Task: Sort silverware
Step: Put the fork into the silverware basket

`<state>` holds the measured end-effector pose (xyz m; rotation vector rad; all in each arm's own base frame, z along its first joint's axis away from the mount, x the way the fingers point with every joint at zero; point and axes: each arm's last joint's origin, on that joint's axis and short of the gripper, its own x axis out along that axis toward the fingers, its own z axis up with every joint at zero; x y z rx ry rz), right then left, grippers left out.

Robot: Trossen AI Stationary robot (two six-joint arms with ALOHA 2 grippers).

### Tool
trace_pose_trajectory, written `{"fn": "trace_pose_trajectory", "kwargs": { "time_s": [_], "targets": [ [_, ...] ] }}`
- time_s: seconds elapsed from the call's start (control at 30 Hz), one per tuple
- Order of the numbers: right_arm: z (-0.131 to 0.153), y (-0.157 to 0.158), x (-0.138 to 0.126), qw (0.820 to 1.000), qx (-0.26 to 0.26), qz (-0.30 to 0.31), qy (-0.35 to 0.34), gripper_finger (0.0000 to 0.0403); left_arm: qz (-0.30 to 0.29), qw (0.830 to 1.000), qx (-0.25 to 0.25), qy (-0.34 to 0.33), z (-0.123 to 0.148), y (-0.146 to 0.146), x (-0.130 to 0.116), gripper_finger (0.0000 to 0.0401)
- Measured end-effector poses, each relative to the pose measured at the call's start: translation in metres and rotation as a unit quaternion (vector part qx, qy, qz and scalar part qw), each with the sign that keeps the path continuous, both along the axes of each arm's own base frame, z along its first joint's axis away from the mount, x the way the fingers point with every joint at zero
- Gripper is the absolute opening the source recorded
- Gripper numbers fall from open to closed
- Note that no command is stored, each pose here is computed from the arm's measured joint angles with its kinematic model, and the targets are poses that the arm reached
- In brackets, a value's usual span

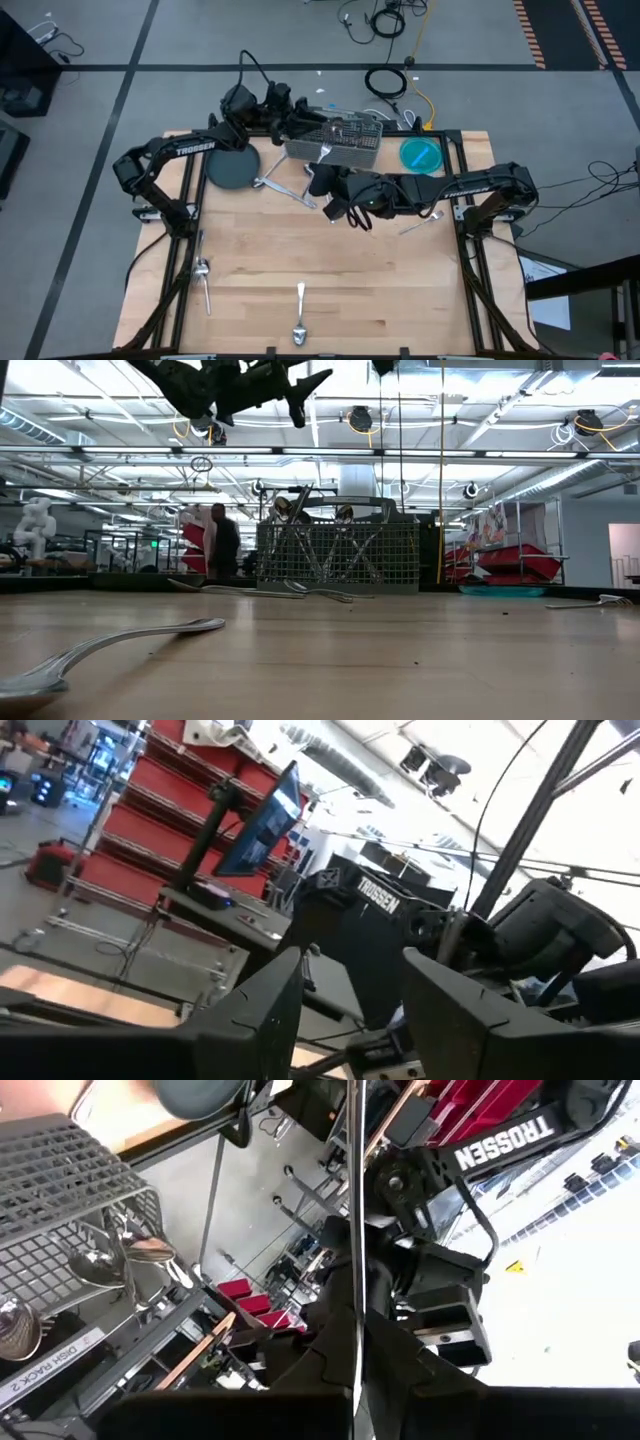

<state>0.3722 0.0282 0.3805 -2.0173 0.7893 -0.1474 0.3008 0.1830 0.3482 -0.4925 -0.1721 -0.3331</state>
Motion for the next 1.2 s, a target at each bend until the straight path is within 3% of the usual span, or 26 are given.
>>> {"fn": "trace_pose_trajectory", "kwargs": {
  "time_s": [0.27, 0.5, 0.9, 1.0, 1.13, 1.2],
  "targets": [
    [0.001, 0.0, 0.0, 1.0, 0.003, -0.006, -0.007, 0.0, -0.037, 0.999, 0.006, -0.015, 0.004, -0.016, 0.007, 0.0172],
    [0.005, 0.002, 0.001, 0.999, 0.007, -0.001, -0.031, 0.0, -0.02, 0.999, 0.006, -0.032, 0.006, -0.018, 0.008, 0.0172],
    [0.004, 0.003, 0.002, 0.998, 0.027, 0.033, -0.035, 0.0, -0.044, 0.998, 0.023, -0.038, 0.006, -0.036, 0.017, 0.0166],
    [0.004, 0.004, 0.002, 0.998, 0.029, 0.032, -0.035, 0.0, -0.042, 0.998, 0.036, -0.043, 0.006, -0.037, 0.017, 0.0135],
    [0.004, 0.003, 0.002, 0.998, 0.038, 0.027, -0.042, 0.0, -0.033, 0.998, 0.038, -0.044, 0.006, -0.036, 0.017, 0.0033],
    [0.004, 0.003, 0.002, 0.998, 0.046, 0.022, -0.048, 0.0, -0.022, 0.999, 0.031, -0.038, 0.005, -0.034, 0.017, 0.0013]
  ]
}}
